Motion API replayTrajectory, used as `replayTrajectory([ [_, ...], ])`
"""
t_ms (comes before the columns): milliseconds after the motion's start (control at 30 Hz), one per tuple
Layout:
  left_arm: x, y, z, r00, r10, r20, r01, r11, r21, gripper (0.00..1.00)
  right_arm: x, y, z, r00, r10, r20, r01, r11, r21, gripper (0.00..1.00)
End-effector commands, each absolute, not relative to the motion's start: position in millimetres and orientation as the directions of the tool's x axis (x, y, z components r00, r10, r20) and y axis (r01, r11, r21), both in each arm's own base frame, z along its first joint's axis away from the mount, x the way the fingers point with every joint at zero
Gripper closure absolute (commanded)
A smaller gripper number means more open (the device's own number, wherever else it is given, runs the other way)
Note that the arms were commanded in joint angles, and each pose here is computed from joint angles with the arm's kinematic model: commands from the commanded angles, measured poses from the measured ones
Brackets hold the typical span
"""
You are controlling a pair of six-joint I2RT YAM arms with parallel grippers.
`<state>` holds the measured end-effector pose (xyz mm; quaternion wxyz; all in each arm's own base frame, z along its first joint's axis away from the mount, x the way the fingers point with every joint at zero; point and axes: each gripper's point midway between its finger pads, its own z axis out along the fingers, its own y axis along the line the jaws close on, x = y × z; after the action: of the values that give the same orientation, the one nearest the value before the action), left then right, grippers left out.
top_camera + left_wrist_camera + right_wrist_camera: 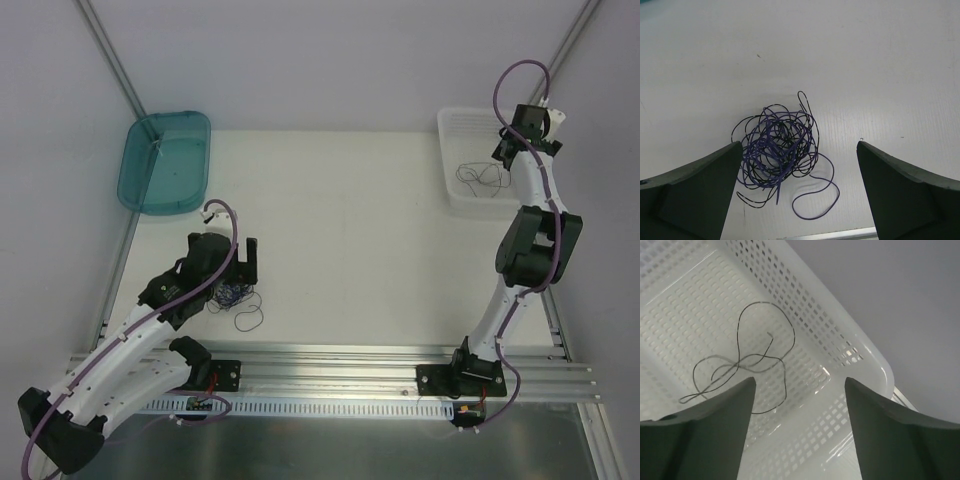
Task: Untangle the cables
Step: Place the cable in the bin.
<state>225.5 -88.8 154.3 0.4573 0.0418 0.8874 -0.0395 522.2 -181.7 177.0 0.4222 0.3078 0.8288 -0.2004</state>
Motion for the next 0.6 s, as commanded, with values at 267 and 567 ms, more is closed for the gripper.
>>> replayTrajectory([
  [267,227.7,-87.6,151.1,-0.604,-0.037,-0.796,0.075,0.992,-0.103,0.01,436.6,-47.5,272.9,-0.458,0.32,-0.829,0.425,0.898,0.112,0.02],
  [567,232.9,-69.9,124.9,-0.655,-0.25,-0.713,-0.144,0.968,-0.208,0.01,306.1,116.7,233.6,-0.616,0.187,-0.766,-0.031,0.965,0.261,0.02],
])
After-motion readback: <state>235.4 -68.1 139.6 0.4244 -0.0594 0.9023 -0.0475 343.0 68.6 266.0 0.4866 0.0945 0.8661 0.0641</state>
